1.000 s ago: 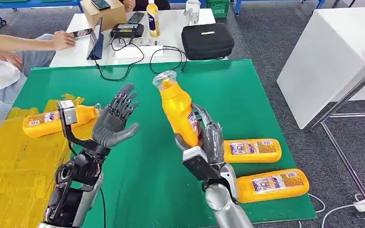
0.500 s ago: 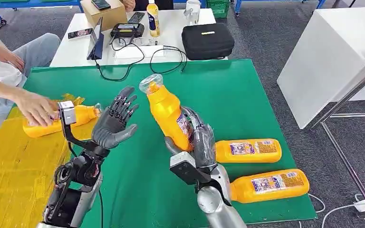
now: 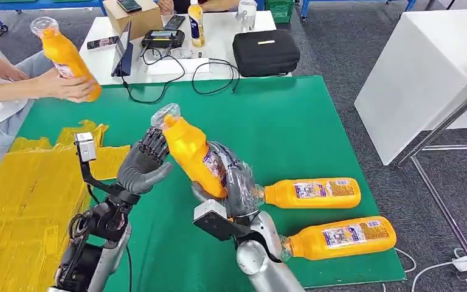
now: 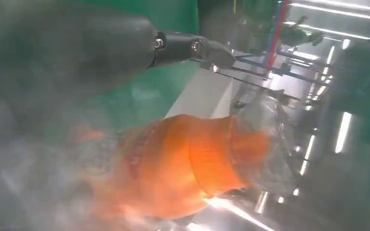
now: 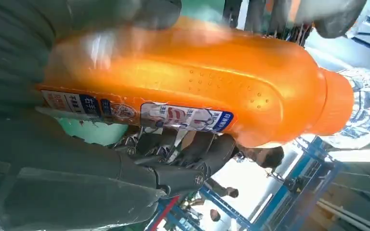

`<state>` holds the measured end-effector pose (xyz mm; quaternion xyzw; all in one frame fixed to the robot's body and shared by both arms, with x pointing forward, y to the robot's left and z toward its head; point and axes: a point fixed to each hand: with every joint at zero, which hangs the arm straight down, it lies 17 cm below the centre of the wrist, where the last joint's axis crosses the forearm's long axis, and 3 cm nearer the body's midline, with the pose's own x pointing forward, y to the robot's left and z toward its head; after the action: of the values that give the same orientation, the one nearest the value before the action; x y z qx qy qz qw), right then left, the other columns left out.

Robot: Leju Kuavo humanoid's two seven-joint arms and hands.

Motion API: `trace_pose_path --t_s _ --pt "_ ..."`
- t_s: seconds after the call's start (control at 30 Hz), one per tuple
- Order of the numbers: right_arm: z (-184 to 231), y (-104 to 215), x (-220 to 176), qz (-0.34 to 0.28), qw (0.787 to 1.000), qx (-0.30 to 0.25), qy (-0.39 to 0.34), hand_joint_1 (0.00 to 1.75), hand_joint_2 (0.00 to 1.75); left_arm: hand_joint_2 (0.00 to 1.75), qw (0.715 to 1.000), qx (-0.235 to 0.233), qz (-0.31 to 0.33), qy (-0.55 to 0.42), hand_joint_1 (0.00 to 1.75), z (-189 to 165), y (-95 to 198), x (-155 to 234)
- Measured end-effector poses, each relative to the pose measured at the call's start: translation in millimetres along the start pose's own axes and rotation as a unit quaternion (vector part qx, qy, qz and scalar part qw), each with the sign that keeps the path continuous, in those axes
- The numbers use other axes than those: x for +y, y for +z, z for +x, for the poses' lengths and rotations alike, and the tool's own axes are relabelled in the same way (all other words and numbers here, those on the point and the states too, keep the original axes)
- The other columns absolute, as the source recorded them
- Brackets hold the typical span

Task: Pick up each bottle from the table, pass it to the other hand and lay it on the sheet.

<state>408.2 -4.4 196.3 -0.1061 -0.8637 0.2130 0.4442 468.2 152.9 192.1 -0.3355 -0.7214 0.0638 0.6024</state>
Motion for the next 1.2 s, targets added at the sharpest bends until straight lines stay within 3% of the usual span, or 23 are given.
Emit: trace_pose_path --t_s 0.4,0.8,1.2 --pt "4.4 -2.2 8.7 0.005 1.0 -0.014 0.02 1.75 1.75 1.75 1.0 0.0 -0.003 0.006 0.0 -0.5 0.2 -2.0" --pt "16.3 8.2 57.3 0.067 0.994 -0.052 0.073 1.75 1.75 1.75 1.0 0.009 -0.003 0.023 0.0 -8.6 2.7 -1.1" --pt "32.9 13.5 83.7 0.103 0.989 -0.076 0.07 1.75 1.75 1.75 0.999 0.012 0.002 0.031 0.0 -13.0 6.2 8.6"
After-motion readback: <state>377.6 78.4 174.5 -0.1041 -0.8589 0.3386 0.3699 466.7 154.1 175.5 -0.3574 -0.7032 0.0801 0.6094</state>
